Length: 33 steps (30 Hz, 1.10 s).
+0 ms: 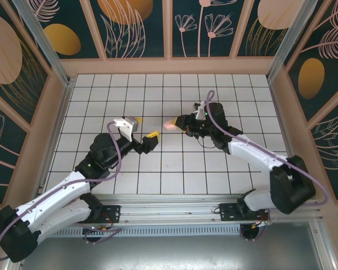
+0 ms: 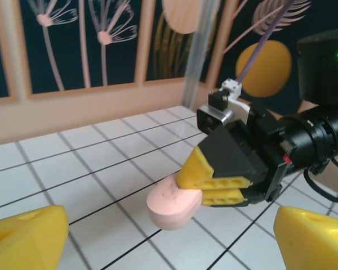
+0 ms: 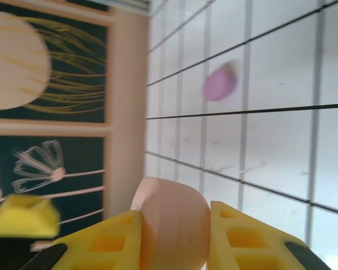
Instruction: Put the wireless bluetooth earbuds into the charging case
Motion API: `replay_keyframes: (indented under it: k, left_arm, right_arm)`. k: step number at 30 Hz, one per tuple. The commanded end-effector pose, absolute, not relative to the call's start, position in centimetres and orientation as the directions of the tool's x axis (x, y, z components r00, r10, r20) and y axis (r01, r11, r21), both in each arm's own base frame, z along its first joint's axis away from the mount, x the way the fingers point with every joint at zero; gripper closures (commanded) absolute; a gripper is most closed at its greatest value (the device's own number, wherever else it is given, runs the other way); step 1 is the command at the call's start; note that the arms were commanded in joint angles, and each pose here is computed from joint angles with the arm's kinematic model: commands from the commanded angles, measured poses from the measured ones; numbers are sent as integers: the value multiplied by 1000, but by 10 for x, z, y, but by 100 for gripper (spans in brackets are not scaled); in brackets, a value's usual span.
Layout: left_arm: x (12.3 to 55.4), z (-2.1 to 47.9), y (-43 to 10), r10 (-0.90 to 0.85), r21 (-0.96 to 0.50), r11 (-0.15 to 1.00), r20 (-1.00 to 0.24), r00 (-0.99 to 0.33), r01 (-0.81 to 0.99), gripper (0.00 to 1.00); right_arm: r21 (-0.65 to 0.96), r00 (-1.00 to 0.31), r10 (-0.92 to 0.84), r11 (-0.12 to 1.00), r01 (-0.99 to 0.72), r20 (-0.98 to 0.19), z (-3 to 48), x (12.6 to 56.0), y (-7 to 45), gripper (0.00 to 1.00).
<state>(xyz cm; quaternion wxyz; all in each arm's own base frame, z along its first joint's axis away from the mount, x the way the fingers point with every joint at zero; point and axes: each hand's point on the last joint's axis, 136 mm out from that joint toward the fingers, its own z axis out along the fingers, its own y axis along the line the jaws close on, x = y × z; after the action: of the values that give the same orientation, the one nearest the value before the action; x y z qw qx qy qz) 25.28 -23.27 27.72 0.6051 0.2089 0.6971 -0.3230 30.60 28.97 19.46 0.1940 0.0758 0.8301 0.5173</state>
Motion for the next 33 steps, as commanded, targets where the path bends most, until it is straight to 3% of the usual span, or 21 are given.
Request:
replay_keyframes:
  k: [1,7,21,23,26,33]
  left_arm:
    - [257,259,-218,-66,-180,766,-977,-203,617,8]
    - [259,249,-216,-43,-170,779,-975,-218,604,7]
    - [267,237,-221,-4,-151,786,-971,-238,599,7]
    - [269,237,-221,-1,-147,788,-972,-237,598,6]
    - [270,236,-222,2,-146,791,-970,-242,595,6]
    - [284,238,-210,-60,-213,813,-956,-286,542,4]
  right_arm:
    - [844,-885,321,520,-132,-337,180,330,293,87]
    - [798,-903,287,595,-92,-318,124,363,295,89]
    - [708,-913,262,706,-40,-313,50,408,289,86]
    - [690,-915,251,723,-40,-315,46,409,287,77]
    - [662,-911,252,749,-30,-326,46,409,281,56]
    - [553,-848,256,832,-52,-465,94,409,250,18]
